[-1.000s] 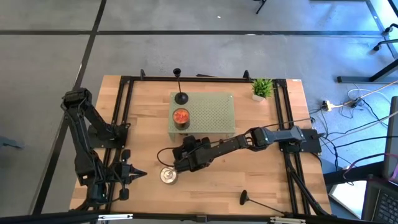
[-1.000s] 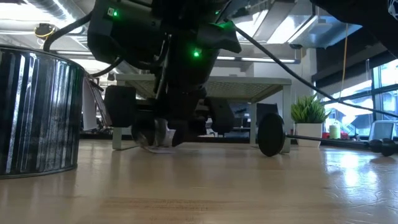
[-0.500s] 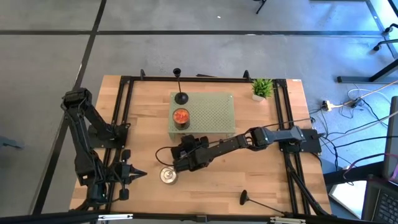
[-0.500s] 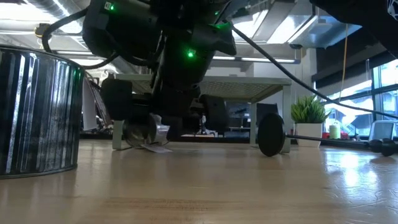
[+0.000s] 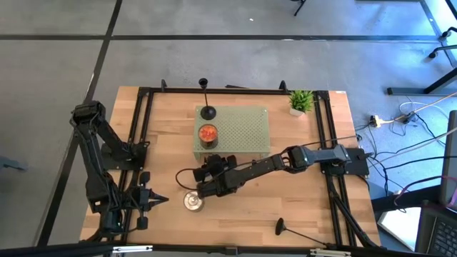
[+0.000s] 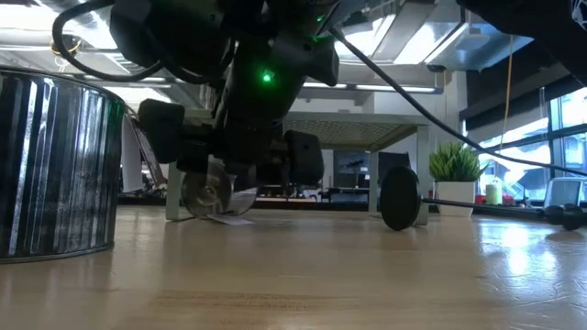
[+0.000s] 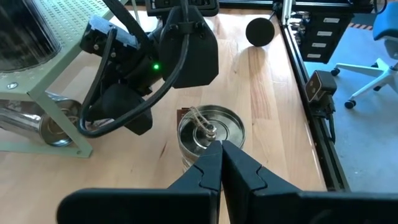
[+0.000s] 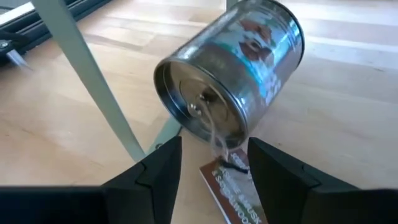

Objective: Pick & Place candle stick holders
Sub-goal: Put the top brown scented candle on the shelf aligned with the other scented candle

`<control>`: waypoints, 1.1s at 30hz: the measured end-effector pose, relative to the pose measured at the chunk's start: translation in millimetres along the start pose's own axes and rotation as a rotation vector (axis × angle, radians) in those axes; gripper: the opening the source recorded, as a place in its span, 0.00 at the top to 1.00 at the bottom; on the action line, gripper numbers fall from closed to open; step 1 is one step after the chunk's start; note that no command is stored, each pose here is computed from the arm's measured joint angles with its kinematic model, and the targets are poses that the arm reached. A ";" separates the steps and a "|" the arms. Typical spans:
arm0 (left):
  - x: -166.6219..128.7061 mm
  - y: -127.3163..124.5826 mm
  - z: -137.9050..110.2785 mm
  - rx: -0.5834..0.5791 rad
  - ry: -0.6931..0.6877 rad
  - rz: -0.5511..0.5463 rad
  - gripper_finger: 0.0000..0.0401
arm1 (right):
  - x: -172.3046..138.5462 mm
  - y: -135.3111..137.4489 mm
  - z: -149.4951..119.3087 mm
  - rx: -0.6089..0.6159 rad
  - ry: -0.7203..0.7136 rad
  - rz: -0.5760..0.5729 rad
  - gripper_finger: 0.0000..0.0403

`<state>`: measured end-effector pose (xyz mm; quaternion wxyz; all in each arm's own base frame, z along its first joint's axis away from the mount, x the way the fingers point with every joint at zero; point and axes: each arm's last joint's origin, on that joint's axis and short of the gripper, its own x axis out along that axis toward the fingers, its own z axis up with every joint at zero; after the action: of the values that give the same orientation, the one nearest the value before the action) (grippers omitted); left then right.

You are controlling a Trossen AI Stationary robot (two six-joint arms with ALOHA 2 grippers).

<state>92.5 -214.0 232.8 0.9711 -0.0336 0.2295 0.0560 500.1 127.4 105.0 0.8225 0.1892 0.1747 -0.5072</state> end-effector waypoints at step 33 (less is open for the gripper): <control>0.0 0.4 -0.7 0.020 0.019 -0.003 1.00 | 17.0 -7.9 9.5 -0.040 -0.003 -0.059 0.63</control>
<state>92.1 -213.7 232.1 0.9693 -0.0246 0.2391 0.0518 501.1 106.5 104.0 0.8109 0.1666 0.1891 -0.5281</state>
